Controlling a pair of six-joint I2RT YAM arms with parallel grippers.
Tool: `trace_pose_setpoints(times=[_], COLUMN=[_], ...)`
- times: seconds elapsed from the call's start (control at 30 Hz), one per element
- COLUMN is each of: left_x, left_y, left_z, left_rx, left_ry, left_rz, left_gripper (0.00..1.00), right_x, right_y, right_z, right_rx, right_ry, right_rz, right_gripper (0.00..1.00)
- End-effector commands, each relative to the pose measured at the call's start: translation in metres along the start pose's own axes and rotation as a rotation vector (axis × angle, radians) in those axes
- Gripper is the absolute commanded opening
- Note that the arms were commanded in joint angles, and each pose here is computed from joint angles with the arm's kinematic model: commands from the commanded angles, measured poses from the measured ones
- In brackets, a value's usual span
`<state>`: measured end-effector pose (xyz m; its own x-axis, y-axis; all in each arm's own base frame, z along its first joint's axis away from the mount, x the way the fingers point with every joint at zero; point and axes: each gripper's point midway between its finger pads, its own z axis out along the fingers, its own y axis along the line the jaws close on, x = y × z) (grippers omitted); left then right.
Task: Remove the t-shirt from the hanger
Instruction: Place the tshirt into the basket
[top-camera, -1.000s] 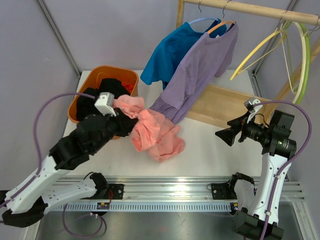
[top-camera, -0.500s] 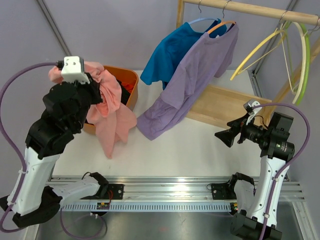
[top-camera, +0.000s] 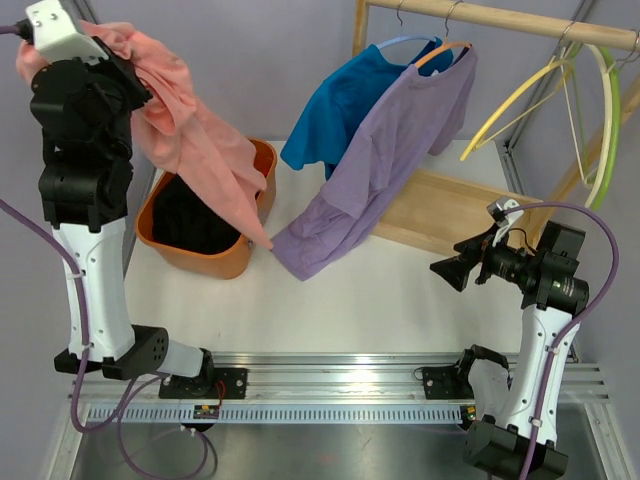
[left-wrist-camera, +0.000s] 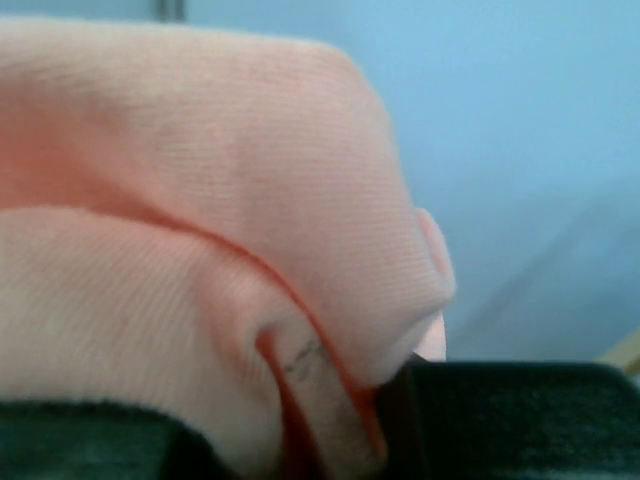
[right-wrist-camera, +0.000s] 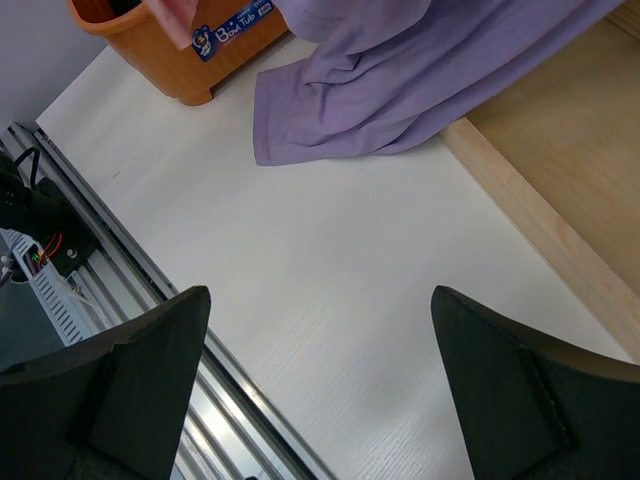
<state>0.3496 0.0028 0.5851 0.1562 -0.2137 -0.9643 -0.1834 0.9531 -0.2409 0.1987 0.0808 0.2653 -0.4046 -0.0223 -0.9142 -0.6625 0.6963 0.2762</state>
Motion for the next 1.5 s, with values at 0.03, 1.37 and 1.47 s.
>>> trace_pose_setpoints(times=[0.03,1.37,1.47], left_x=[-0.067,0.276,0.25], left_y=[0.011,0.029,0.026], left_z=[-0.003,-0.025,-0.034], left_rx=[0.025,0.243,0.265], left_ry=[-0.222,0.531,0.456], left_rz=[-0.163,-0.172,-0.157], left_gripper=[0.0,0.99,0.99], right_x=[-0.001,-0.015,-0.017], right_y=[-0.001,-0.002,-0.002], right_z=[0.001,-0.012,-0.015], right_rx=[-0.007,0.085,0.097], right_ry=[0.001,0.042,0.056], right_rz=[-0.019,-0.026,-0.025], right_gripper=[0.99,0.99,0.99])
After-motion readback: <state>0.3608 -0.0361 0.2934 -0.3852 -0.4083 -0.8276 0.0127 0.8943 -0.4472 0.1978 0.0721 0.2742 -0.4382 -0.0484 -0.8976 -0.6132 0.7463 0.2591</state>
